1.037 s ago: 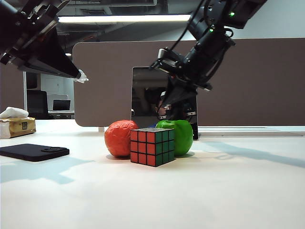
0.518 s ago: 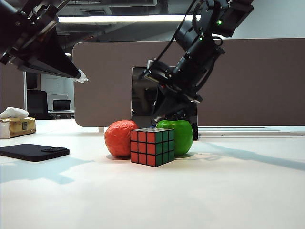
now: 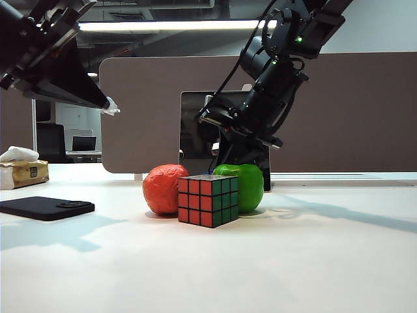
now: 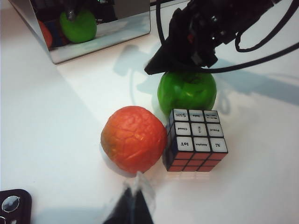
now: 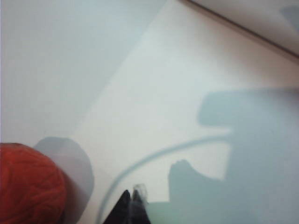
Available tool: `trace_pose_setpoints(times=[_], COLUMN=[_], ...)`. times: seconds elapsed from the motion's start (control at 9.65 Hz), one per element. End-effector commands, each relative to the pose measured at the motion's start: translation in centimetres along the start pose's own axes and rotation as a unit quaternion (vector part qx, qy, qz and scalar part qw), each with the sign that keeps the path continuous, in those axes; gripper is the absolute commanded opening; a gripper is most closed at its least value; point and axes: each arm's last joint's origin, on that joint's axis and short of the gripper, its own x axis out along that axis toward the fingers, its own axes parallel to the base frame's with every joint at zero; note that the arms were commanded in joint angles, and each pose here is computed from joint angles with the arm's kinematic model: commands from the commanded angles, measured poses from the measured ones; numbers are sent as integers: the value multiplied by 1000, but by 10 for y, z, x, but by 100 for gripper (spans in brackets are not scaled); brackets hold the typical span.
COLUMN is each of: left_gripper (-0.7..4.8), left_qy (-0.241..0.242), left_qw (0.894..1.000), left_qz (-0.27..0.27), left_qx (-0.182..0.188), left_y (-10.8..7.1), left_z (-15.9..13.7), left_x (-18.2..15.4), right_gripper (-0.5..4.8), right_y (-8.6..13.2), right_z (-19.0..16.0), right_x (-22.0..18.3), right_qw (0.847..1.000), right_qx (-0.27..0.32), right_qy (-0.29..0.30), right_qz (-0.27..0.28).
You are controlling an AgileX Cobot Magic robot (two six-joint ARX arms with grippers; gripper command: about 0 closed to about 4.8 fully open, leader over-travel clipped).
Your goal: Move all the fruits on the tabletop near the face of the Rubik's cube that has the color most similar to each fruit.
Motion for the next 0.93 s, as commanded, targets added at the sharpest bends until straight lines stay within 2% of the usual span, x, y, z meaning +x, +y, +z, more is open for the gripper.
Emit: trace_pose_setpoints(times=[0.1, 0.52, 0.93], left_gripper=[-5, -5, -5], left_qy=[-6, 2, 3], left_qw=[1000, 1000, 1000], left_qz=[-1, -2, -2], left_qx=[2, -2, -2], left_y=[0, 0, 0], left_z=[2, 1, 0], left_x=[-1, -1, -1], right_gripper=[-1, -1, -1], right_y=[-2, -2, -6], right_z=[-5, -12, -22], right_x=[-2, -3, -6], right_qw=[998, 996, 988], right_qx=[10, 19, 31], right_qy=[32, 63, 115], right_qz=[-48, -53, -94])
